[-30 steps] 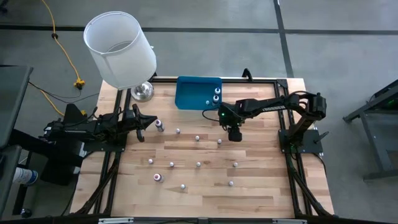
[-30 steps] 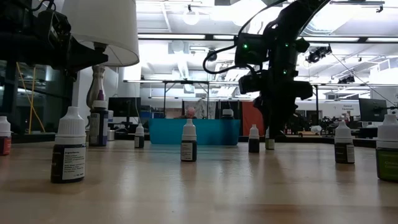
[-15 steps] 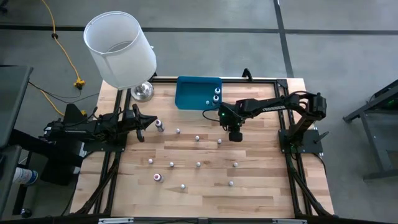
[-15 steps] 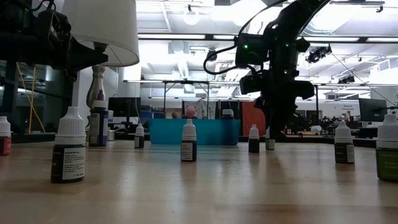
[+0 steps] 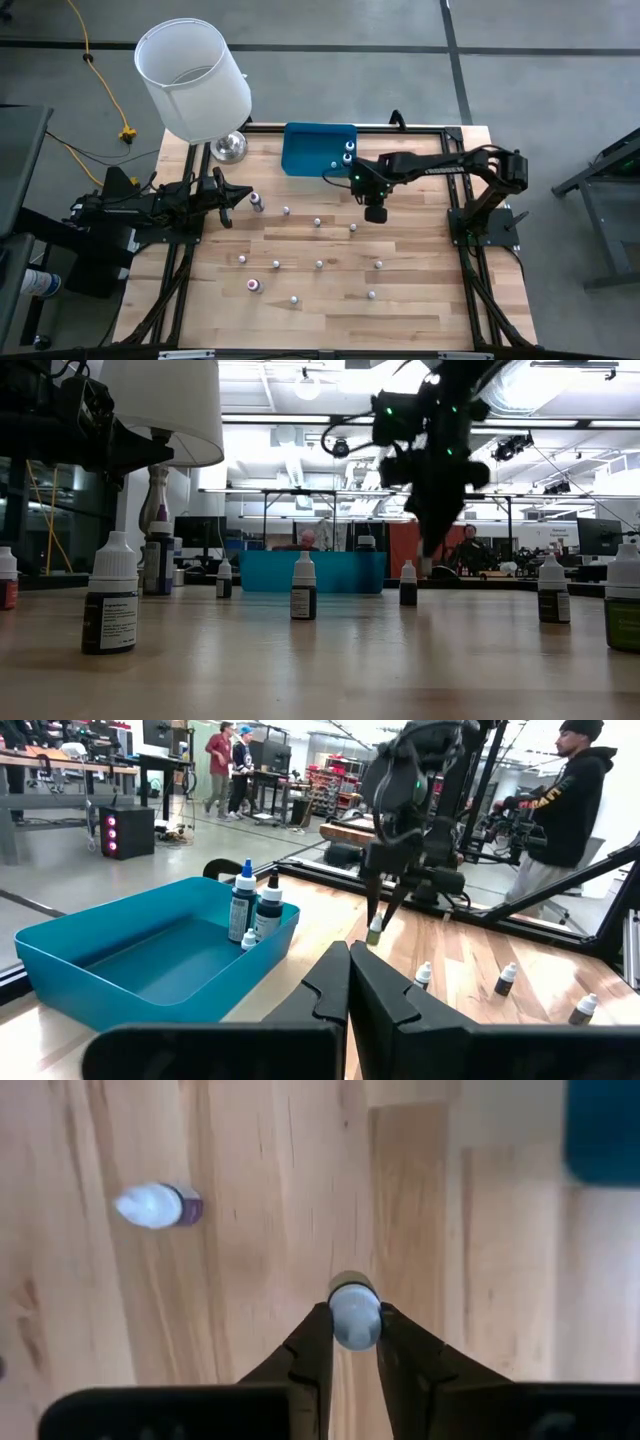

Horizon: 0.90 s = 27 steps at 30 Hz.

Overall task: Pick & Place food coloring
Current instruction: Put the small green food coloring bottle into the blue bin

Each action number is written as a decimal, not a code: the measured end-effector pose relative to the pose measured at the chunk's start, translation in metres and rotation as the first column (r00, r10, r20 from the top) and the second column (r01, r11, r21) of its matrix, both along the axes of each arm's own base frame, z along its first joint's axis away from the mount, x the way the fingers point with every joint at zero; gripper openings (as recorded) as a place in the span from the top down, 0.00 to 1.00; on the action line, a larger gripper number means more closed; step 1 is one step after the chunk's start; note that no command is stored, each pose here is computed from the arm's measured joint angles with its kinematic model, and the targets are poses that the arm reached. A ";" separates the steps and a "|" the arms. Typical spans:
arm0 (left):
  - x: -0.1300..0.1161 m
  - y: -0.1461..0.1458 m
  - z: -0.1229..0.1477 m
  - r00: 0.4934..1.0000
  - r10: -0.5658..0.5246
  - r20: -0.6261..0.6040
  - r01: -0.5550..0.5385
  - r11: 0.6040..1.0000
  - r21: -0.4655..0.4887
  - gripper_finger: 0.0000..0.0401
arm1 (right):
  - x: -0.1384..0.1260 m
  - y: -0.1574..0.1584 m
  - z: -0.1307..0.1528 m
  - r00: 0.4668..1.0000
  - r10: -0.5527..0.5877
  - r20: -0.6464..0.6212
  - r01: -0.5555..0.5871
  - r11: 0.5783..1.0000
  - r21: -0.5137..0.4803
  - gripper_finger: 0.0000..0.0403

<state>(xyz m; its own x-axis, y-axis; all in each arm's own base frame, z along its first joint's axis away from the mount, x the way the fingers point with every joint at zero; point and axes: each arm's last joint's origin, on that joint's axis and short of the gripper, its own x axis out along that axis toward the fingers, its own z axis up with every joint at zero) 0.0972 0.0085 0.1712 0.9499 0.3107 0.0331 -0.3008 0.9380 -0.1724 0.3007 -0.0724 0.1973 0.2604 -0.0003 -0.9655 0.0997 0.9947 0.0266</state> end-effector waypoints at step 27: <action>0.000 0.000 0.000 1.000 0.000 0.000 0.000 1.000 0.000 1.00 | 0.072 -0.096 0.114 0.933 -0.171 0.318 0.220 0.968 -0.124 0.84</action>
<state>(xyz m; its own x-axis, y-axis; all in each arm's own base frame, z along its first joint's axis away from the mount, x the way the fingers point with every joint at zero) 0.0972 0.0085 0.1712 0.9498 0.3110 0.0331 -0.3011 0.9379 -0.1724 0.3726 -0.1682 0.3113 0.5196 -0.2235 -0.8247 0.3037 0.9505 -0.0662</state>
